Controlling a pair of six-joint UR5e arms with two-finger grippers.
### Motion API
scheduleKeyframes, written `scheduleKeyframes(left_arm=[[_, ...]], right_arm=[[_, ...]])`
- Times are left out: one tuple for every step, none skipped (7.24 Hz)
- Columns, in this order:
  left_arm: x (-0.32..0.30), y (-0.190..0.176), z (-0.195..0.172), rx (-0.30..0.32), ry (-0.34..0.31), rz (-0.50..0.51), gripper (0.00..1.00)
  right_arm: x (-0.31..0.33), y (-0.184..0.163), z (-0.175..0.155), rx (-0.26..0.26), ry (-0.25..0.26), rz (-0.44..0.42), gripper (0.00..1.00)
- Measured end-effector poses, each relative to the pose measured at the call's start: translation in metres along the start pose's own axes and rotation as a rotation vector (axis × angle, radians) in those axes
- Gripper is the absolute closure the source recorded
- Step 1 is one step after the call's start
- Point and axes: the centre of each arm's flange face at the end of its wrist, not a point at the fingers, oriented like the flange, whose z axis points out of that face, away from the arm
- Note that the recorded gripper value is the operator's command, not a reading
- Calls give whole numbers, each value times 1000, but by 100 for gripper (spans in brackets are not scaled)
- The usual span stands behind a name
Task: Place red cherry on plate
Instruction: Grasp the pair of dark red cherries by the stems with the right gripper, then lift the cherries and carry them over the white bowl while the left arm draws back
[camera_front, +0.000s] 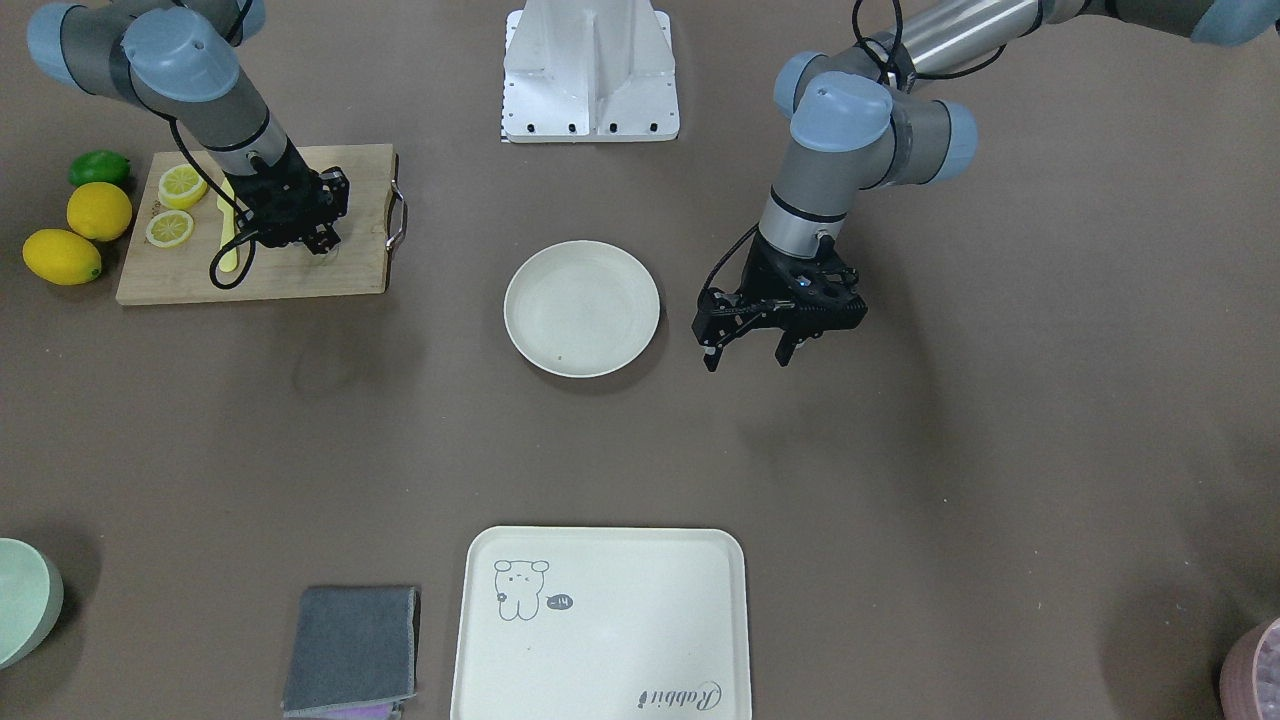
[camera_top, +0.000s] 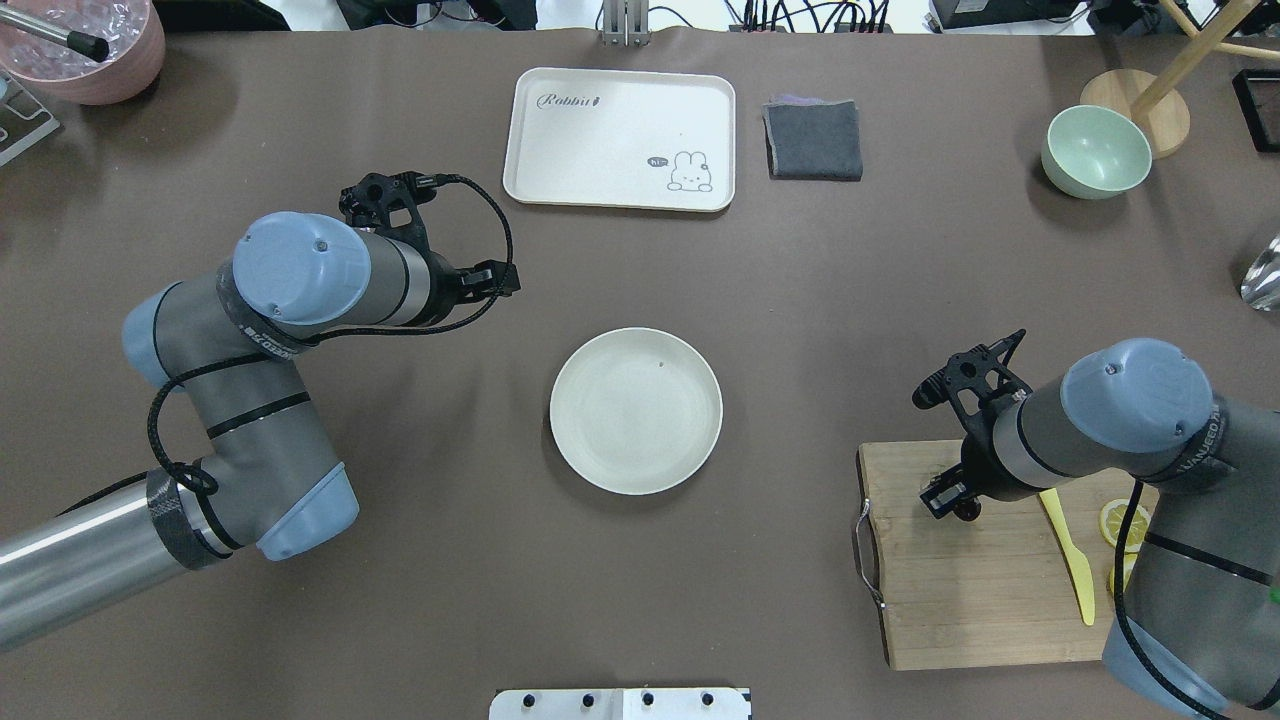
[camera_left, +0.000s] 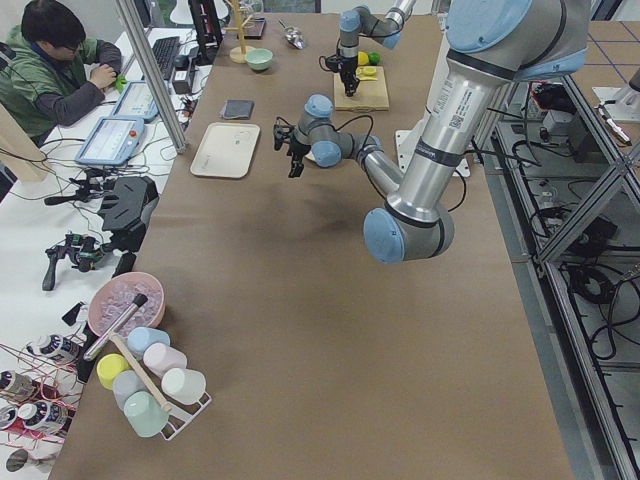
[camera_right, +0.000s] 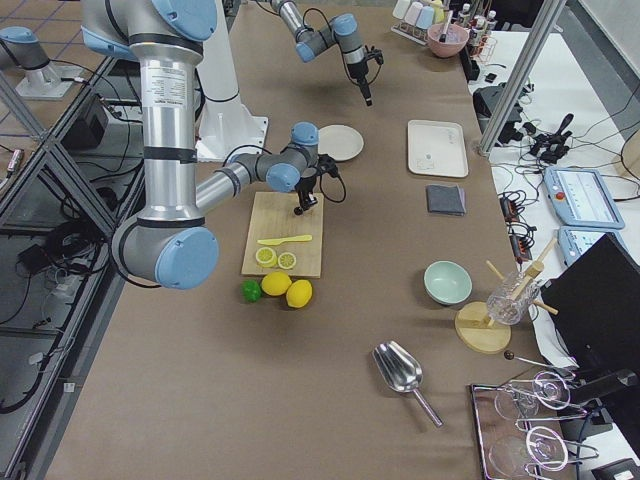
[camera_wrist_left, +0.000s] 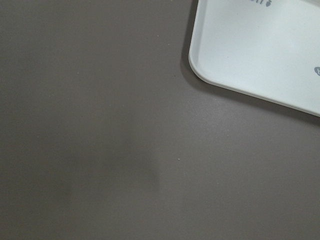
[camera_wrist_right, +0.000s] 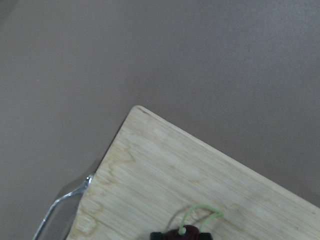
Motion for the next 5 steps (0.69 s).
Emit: scheduleKeyframes(left_arm=[[0,-2,-1,2,2,-1,2],[-2,-10,-4,3,2,2,2],[-8,-27,-9,-2,2,29,2],[-18,-46,-12,-8,-4,74,2],[-30,-62,-10,-7,-19,110,2]], right_arm=[[-1,-9,-7,16,-9,5,100],[-9,-26,-14,32,-20,9,100],[-24,-50,-22,40,-24,17,100],[-46,-79,-32,45,-25,42,100],[-70,-110,-40,57,-33,86,100]])
